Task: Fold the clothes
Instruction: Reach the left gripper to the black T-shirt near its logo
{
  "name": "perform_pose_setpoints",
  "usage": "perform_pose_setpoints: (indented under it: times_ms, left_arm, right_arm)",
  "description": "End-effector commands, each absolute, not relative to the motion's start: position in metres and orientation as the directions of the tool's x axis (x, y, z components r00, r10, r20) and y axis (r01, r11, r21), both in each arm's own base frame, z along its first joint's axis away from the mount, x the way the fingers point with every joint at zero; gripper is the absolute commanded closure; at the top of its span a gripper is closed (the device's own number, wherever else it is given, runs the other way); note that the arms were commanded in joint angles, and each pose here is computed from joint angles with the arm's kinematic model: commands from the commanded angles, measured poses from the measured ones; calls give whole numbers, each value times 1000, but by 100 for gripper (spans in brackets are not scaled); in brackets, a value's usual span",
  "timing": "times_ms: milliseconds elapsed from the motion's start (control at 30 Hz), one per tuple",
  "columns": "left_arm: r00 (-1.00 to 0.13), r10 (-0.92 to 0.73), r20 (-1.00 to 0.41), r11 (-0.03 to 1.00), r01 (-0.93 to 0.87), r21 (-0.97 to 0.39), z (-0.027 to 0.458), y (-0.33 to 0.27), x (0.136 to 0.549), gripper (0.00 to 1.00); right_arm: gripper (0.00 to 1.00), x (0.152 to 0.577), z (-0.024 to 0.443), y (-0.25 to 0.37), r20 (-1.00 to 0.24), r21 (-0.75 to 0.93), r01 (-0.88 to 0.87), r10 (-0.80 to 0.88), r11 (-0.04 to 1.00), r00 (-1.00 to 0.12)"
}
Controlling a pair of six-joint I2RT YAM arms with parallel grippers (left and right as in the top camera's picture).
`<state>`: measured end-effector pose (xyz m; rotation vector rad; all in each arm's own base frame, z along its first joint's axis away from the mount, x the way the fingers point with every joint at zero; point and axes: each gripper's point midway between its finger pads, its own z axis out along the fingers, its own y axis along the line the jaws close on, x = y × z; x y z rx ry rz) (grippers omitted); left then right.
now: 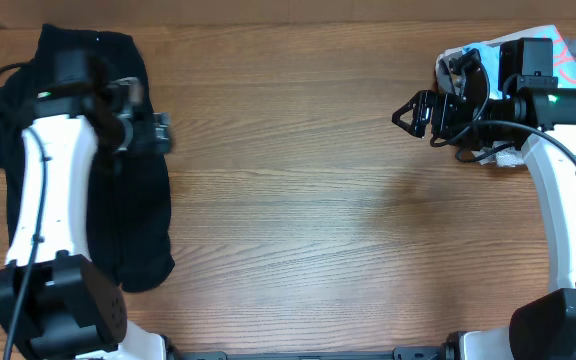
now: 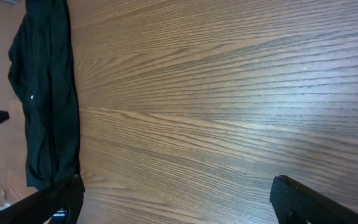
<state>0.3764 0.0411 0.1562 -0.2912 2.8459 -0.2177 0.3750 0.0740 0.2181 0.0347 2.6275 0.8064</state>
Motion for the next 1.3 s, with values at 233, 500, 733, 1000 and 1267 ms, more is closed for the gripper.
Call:
perform_pose_setpoints:
  times_ms: [233,500,733,1000,1267]
  left_arm:
    - [-659,-697,-282,701,-709,-77,142,206,347,0]
    - [-495,-857,-146,508,-858,-77,72,243,337,7]
    - [-541,-828,-146,559,-819,-134,38,246,362,7]
    - [-593,-751,-289,650,-742,-164,40,258,399,10]
    - [-651,-707,-277,704,-682,-196,15,237,421,34]
  right_arm:
    - [0,375,214,76,-355,548,-96,128,831,-926]
    - [0,361,175,76,-277,551,-48,129,833,-952]
    - [0,361,163,74,-268,541,-37,130,840,-955]
    - [0,368,165,74,-300,538,-55,130,841,-945]
    - [0,369,165,74,-303,538,-57,130,841,-944]
